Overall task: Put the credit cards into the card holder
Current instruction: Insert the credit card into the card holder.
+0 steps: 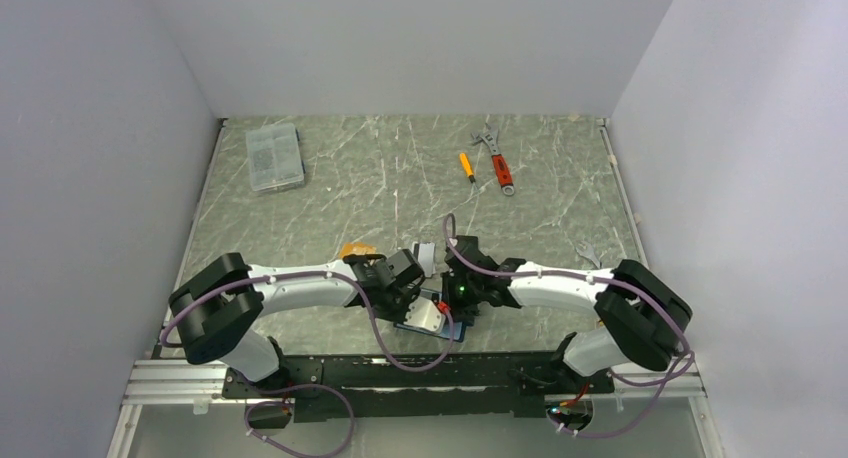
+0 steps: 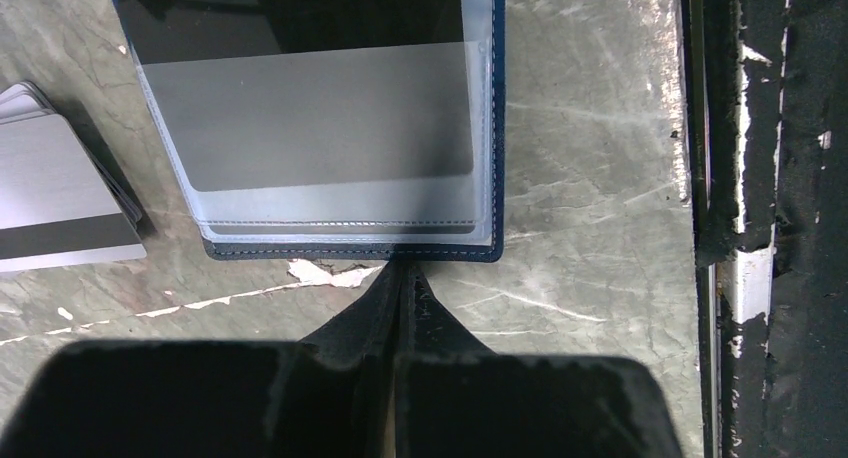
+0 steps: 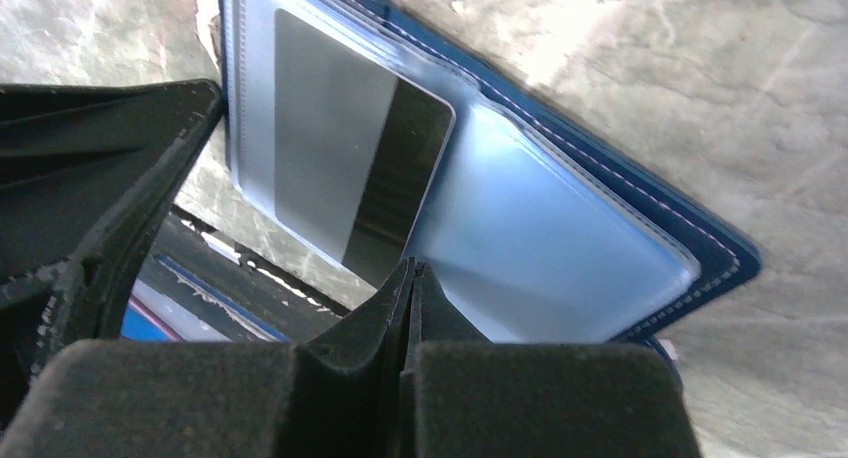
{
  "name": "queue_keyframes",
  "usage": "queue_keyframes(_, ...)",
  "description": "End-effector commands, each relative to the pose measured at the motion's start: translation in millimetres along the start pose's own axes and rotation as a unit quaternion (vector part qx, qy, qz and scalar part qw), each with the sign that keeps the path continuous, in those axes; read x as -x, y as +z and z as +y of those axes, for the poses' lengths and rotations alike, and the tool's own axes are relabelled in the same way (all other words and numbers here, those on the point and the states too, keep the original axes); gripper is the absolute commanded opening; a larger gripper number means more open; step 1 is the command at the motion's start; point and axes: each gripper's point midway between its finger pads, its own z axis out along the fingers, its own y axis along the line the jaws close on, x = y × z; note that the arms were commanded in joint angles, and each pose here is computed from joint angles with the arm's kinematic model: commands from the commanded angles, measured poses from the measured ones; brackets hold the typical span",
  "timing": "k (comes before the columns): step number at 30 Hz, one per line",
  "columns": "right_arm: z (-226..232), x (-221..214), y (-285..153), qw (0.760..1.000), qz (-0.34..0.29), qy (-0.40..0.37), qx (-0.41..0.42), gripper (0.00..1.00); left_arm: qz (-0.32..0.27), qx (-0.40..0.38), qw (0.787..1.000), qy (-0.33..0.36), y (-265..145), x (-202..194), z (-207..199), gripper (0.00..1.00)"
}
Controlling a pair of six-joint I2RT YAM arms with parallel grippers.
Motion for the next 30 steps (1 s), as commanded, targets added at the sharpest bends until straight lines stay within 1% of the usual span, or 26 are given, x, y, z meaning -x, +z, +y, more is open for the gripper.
queue_keyframes(1, 20, 16, 1, 1.000, -0.018, -0.015, 0.017, 0.00, -0.016, -0.035, 0.999, 0.001, 15, 6, -19, 0.04)
queue_keyframes(6, 30, 20, 4, 0.999, -0.017, -0.024, 0.027, 0.00, -0.016, -0.043, 0.999, 0.011, 18, 8, -25, 0.03)
queue_keyframes(15, 34, 23, 5, 0.999, -0.013, -0.037, 0.028, 0.00, -0.011, -0.031, 0.999, 0.018, 11, 10, -20, 0.03)
queue_keyframes(20, 24, 29, -15, 0.999, -0.030, -0.030, 0.018, 0.00, -0.004, 0.006, 1.000, -0.001, -6, 4, 0, 0.06)
queue_keyframes(23, 19, 33, -21, 0.999, -0.039, -0.021, 0.019, 0.00, -0.015, 0.013, 1.000, -0.021, -20, 2, 11, 0.06)
queue_keyframes(25, 15, 33, -18, 0.999, -0.036, -0.018, 0.015, 0.00, -0.026, 0.014, 0.999, -0.030, -24, 3, 14, 0.06)
queue_keyframes(30, 7, 28, -2, 1.000, -0.014, -0.014, 0.001, 0.00, -0.039, -0.002, 0.999, -0.035, -15, 9, 12, 0.05)
